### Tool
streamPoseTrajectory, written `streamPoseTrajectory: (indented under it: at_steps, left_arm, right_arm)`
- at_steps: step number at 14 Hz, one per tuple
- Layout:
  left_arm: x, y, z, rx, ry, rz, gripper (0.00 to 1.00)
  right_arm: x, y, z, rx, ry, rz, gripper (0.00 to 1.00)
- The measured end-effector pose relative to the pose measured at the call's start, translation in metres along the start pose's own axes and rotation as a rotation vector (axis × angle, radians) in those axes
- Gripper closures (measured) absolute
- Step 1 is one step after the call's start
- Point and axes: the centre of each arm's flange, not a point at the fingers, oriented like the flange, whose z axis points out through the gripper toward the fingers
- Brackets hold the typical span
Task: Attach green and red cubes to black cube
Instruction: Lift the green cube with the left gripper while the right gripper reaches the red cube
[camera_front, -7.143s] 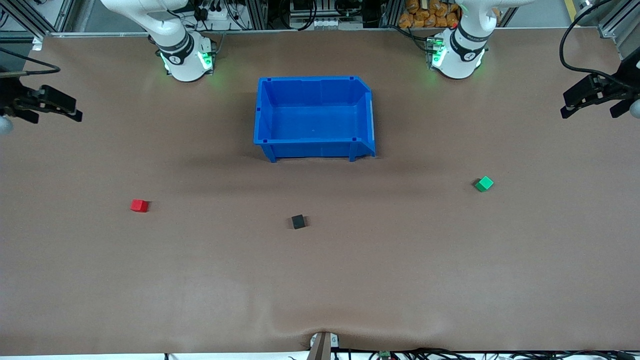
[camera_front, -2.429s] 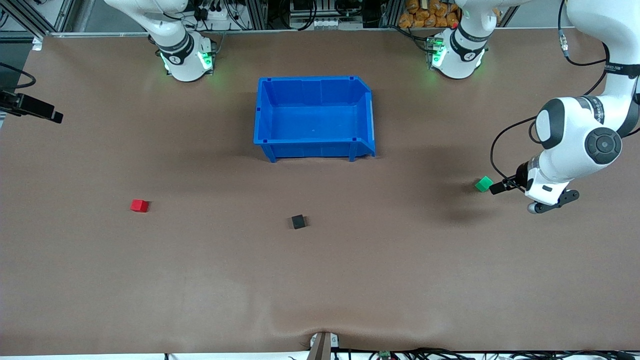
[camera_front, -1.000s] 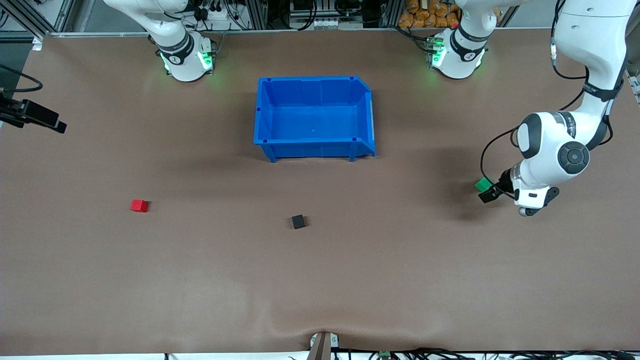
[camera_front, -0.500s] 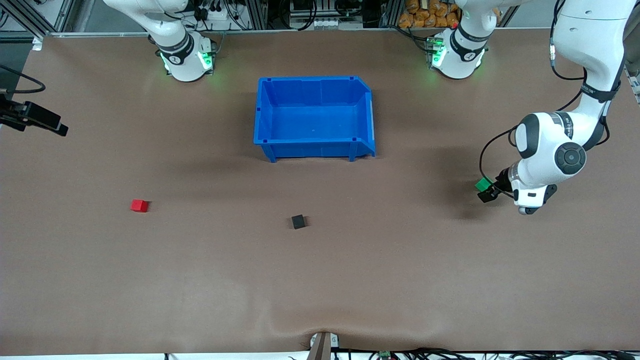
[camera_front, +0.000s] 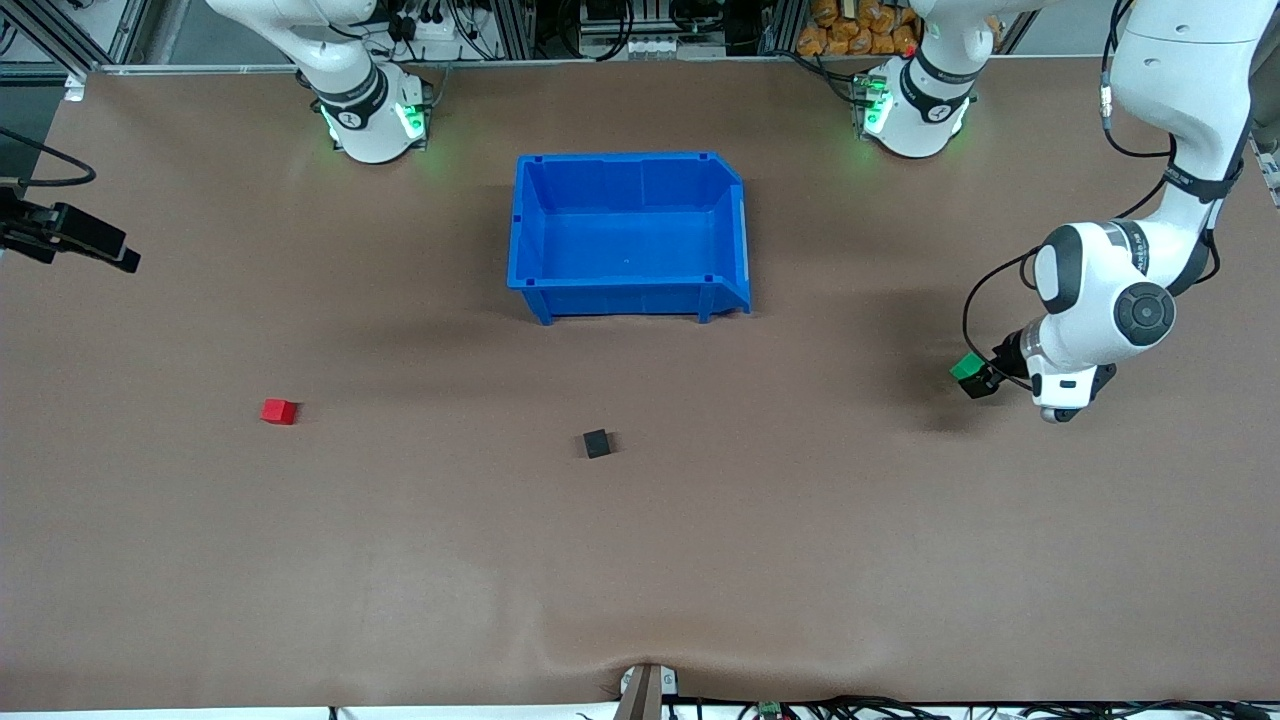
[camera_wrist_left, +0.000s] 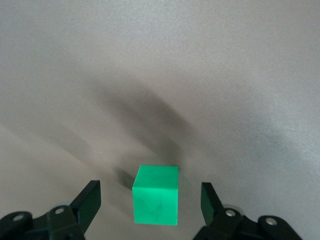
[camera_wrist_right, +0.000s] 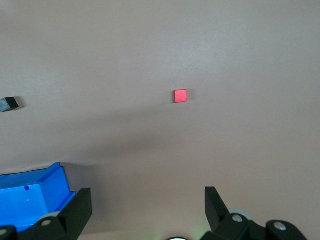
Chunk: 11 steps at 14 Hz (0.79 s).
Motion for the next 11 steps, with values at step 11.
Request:
streamPoseTrajectory:
  at_steps: [11]
  left_arm:
    - [0.0,0.0,0.017,-0.002,-0.003,0.0,0.25]
  right_arm:
    - [0.001,0.0,0.001,0.0,-0.001,0.0,0.0]
